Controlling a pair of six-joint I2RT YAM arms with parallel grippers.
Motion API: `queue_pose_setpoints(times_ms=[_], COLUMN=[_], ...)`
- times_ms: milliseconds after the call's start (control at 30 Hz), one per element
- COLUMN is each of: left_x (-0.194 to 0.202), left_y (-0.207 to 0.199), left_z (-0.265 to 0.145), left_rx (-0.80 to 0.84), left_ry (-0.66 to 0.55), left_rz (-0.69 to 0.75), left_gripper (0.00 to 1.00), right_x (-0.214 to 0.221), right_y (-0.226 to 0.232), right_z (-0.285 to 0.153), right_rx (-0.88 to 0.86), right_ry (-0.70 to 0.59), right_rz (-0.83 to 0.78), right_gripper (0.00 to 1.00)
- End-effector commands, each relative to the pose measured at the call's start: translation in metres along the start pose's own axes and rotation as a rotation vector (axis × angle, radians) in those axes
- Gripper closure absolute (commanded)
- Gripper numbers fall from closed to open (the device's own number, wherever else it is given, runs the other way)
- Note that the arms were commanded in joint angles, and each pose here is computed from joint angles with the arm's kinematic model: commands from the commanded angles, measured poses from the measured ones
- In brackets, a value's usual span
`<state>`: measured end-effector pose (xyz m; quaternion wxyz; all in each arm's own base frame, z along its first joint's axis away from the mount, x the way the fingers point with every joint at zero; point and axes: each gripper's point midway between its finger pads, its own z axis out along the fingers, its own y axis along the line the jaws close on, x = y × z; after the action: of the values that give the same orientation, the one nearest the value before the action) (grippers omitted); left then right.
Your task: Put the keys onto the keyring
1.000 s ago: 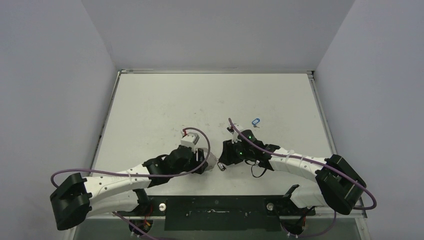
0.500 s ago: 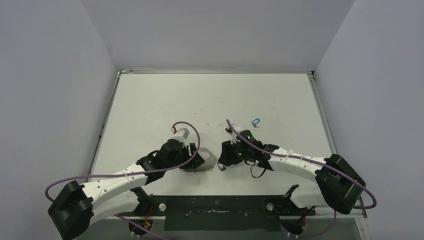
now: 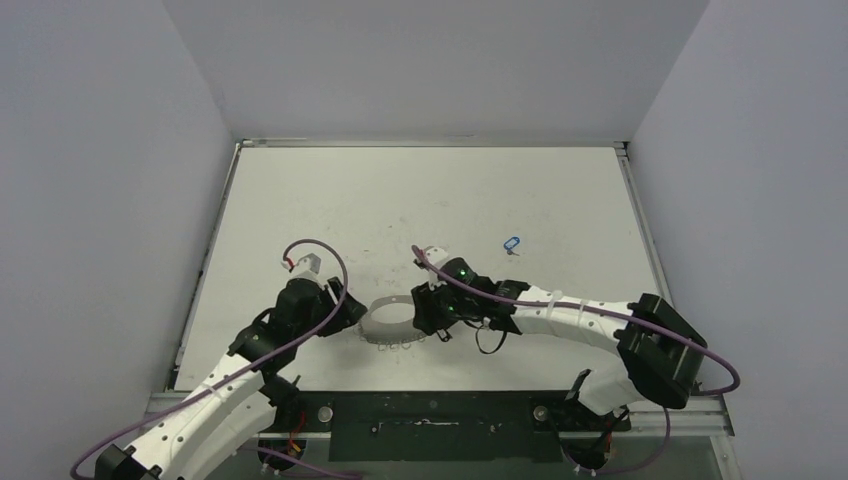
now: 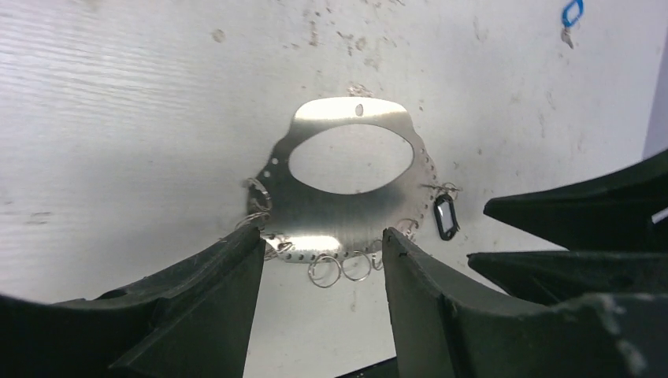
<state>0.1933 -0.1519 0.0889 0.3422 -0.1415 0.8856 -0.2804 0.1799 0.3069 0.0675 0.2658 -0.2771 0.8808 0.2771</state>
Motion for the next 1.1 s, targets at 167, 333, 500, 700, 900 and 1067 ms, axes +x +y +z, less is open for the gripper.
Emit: queue_pose_setpoints(times_ms=[167, 333, 500, 700, 900, 1067], left_x=[-0.066, -0.087, -0.096, -0.105, -0.107, -0.109], left_y=[0.039, 0.052, 0.059, 0.061, 0.059, 0.055], left_z=[-0.049, -0.066, -0.072, -0.072, -0.067, -0.067], left_rx=[-0.361, -0.46, -0.47, -0.461, -0.438, -0.404], left_ry=[-0.208, -0.226, -0.219, -0.207, -0.204, -0.216], left_rz=[-0.006, -0.016, -0.042, -0.037, -0.018, 0.0], left_gripper=[0.41, 0.41, 0.4, 0.4, 0.4, 0.4], right_x=[-0.061, -0.064, -0.064, -0.063, -0.061, -0.064], right_y=[0.05, 0.075, 0.092, 0.097, 0.093, 0.098], right_z=[0.037, 0.07, 0.094, 0.11, 0.123, 0.132], right_rx=[-0.014, -0.028, -0.039, -0.026, 0.002, -0.014], right_ry=[-0.034, 0.014, 0.047, 0.071, 0.084, 0.081], right_rz=[-0.106, -0.127, -0.132, -0.137, -0.138, -0.126], right_gripper=[0.54, 0.58, 0.6, 0.61, 0.67, 0.7])
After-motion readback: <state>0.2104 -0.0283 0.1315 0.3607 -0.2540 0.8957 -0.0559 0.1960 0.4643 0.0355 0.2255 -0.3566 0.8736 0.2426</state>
